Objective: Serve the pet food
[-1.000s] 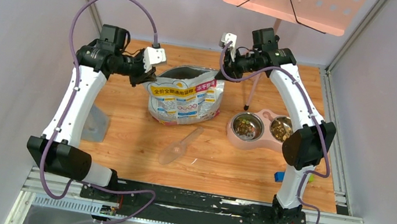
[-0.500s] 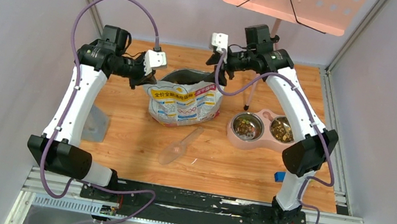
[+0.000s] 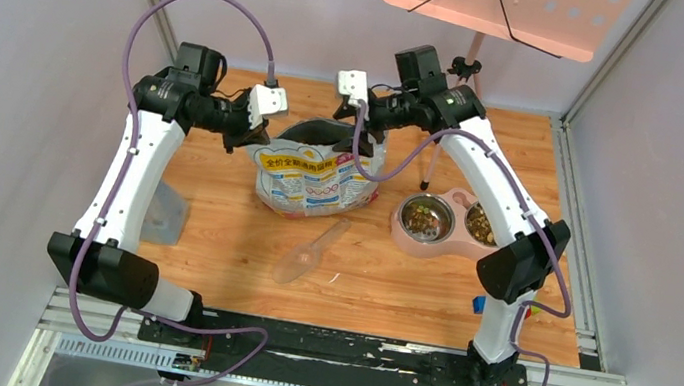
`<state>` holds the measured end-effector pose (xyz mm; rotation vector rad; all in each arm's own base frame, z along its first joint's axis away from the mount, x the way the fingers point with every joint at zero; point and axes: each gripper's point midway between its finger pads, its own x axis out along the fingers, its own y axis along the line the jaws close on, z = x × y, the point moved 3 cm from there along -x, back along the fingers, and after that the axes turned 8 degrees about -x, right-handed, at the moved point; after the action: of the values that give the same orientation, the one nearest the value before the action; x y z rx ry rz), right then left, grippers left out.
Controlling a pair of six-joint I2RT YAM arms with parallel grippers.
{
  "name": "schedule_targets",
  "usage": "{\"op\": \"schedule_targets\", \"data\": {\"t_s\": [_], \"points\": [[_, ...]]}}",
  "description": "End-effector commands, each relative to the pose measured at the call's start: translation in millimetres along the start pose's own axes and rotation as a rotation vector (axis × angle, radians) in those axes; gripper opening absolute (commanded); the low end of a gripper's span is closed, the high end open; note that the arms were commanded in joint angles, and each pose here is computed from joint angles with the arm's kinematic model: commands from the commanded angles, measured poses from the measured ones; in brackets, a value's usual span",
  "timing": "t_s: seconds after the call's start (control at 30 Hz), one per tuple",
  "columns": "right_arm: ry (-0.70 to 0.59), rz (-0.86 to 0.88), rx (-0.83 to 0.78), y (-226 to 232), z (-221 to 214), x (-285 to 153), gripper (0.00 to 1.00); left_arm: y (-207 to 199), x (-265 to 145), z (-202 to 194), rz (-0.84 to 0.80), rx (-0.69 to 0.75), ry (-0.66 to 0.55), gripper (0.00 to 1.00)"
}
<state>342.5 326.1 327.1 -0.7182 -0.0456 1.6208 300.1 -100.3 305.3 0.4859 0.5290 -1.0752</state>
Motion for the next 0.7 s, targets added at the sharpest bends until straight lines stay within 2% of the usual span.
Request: {"op": "schedule_targets", "data": {"t_s": [0.0,0.23,0.5,0.67], "points": [[-0.031,0.0,-0.065,-4,19,21,0.65,14,-18,30,0.091,0.074,-0.076,0.0],[-0.103,-0.009,-0.036,-20,28,44,0.66,11,-25,35,0.125,0.097,-0.106,0.0],[-0.117,0.035,-0.056,-6,31,69,0.67,11,-27,38,0.142,0.1,-0.124,0.0],[-0.124,0.065,-0.037,2,29,79,0.61,13,-29,42,0.162,0.095,-0.14,0.0]]}}
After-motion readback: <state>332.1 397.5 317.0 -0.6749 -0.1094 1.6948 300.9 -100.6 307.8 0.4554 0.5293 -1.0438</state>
